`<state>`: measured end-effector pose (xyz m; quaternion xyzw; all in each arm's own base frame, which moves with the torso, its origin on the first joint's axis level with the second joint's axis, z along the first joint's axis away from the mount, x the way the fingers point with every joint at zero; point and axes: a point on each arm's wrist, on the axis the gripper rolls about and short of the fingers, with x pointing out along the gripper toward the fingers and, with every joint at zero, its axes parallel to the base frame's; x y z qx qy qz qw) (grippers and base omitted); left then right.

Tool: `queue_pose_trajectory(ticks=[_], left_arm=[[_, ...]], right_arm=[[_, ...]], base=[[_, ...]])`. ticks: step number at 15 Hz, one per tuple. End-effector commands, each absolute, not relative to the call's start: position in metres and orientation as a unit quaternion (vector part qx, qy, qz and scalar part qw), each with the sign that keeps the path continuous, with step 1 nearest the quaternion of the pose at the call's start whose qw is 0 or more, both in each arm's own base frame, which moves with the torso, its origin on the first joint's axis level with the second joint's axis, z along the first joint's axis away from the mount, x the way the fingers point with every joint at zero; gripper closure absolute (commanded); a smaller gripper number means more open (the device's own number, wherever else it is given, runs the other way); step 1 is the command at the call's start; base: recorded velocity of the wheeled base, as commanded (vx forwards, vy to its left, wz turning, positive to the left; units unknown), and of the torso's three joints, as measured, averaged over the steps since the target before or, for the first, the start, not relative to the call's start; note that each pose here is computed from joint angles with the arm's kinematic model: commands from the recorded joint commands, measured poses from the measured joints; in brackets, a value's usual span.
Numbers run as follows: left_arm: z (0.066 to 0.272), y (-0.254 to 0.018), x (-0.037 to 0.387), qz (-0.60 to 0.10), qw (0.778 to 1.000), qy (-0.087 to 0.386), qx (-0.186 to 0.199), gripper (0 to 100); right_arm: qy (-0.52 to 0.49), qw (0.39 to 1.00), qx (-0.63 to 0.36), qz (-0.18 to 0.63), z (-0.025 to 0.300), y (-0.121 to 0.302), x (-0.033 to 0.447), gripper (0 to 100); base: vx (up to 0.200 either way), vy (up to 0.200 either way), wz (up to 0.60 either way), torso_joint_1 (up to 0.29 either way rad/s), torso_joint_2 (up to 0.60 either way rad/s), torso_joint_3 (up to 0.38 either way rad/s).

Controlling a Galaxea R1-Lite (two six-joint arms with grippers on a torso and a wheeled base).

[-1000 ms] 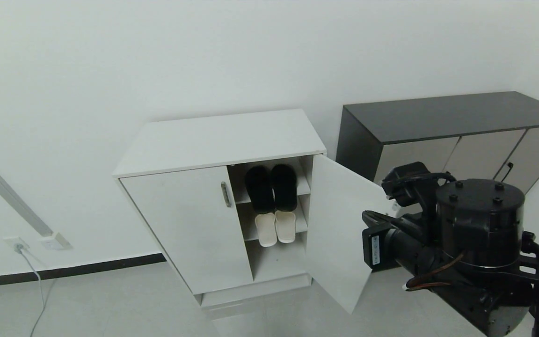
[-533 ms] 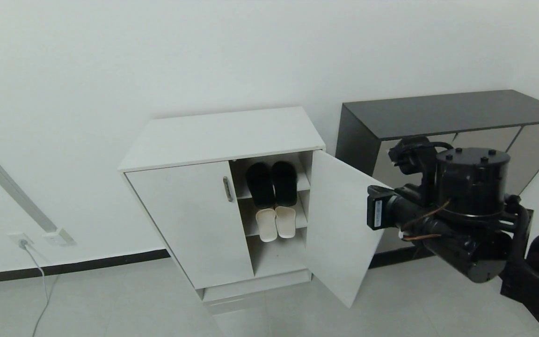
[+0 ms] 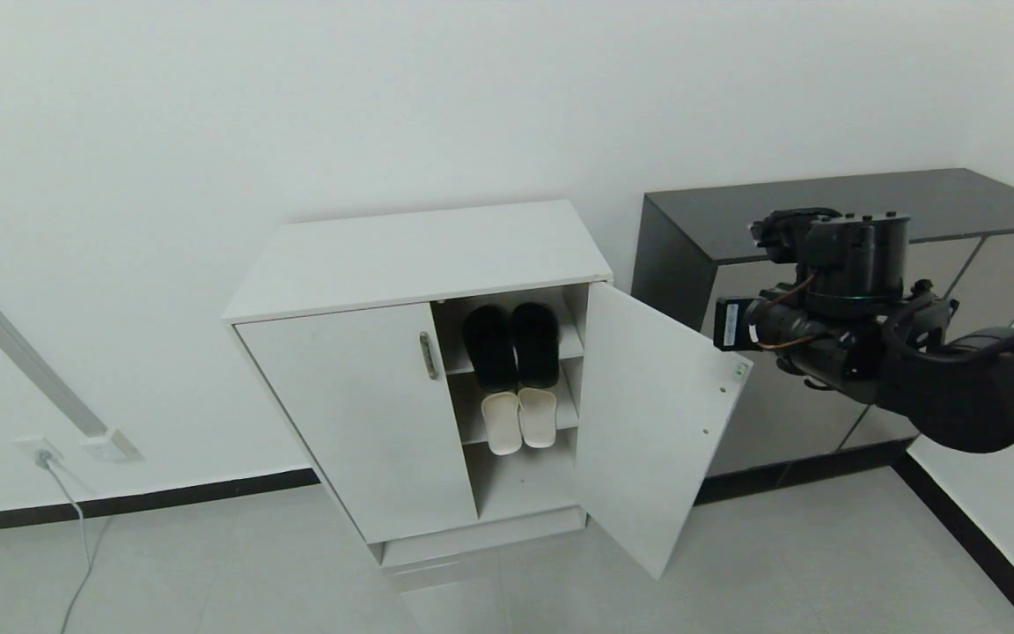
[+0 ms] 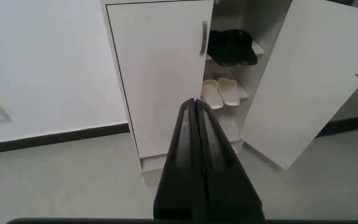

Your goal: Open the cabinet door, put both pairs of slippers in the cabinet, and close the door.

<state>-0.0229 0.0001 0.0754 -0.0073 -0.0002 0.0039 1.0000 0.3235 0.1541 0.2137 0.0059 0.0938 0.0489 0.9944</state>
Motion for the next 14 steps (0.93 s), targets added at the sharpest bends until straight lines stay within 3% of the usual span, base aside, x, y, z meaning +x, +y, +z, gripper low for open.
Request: queue_pose_trajectory(ticks=[1, 14], left_arm=[[0.075, 0.0, -0.023, 0.005, 1.0, 0.001, -0.008, 100], [0.075, 0.0, -0.023, 0.004, 1.0, 0.001, -0.007, 100]], right_arm=[[0.1, 0.994, 0.006, 0.037, 0.205, 0.151, 0.343, 100], [0.146, 0.989, 0.013, 0.02, 0.153, 0.133, 0.406, 100]], base=[[0.0, 0.0, 0.0, 0.0, 0.0, 0.0], [0.0, 0.0, 0.0, 0.0, 0.0, 0.0]])
